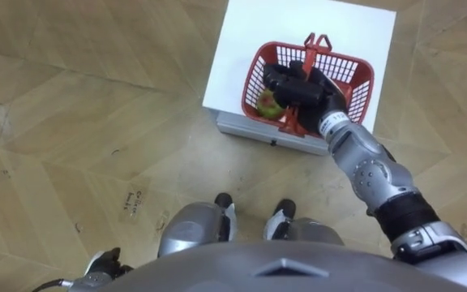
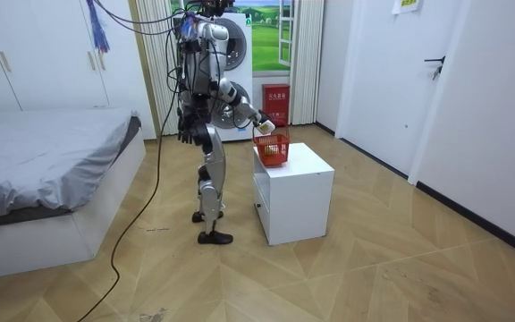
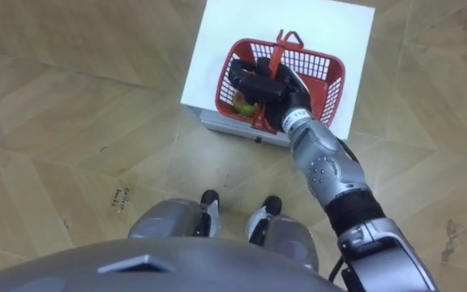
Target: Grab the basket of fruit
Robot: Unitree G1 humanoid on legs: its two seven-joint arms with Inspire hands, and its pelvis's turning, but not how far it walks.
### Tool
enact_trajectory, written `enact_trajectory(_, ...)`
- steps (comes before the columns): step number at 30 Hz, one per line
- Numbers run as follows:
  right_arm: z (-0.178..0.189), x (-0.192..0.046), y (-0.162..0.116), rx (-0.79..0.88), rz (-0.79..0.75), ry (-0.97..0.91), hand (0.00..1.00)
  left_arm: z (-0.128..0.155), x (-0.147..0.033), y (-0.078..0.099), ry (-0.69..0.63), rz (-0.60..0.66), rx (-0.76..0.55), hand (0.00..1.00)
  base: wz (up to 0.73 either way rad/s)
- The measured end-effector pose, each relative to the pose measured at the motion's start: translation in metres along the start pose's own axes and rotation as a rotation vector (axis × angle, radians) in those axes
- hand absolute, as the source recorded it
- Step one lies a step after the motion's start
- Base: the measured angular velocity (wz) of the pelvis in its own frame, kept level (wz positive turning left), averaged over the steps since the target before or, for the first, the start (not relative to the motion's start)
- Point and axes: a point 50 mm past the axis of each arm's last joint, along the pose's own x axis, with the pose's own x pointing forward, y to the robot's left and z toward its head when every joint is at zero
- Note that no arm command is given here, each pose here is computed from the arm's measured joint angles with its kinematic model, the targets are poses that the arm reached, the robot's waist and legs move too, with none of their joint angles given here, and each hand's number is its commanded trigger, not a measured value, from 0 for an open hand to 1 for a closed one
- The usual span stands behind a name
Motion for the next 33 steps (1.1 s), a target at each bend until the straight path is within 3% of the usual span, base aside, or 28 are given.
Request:
enact_trajectory(10,0.005,0.000,-0.017,0.028,-0.104,-0.028,1.00,0.001,0.000,0.000,-0.004,0.001,-0.006,0.00,0.00)
enact_trajectory(26,0.020,0.003,-0.019,0.030,-0.114,-0.067,1.00,0.001,0.000,-0.001,-0.003,-0.016,0.008,0.00,0.00)
enact_trajectory(27,0.021,0.003,-0.019,0.036,-0.113,-0.068,0.24,0.001,0.000,-0.001,-0.003,-0.016,0.008,0.00,0.00)
enact_trajectory(28,0.022,0.003,-0.018,0.046,-0.111,-0.071,0.00,0.001,0.000,-0.001,-0.003,-0.016,0.010,0.00,0.00)
enact_trajectory(33,0.022,0.005,-0.020,0.045,-0.121,-0.064,0.00,0.000,0.000,-0.001,-0.003,-0.016,0.010,0.00,0.00)
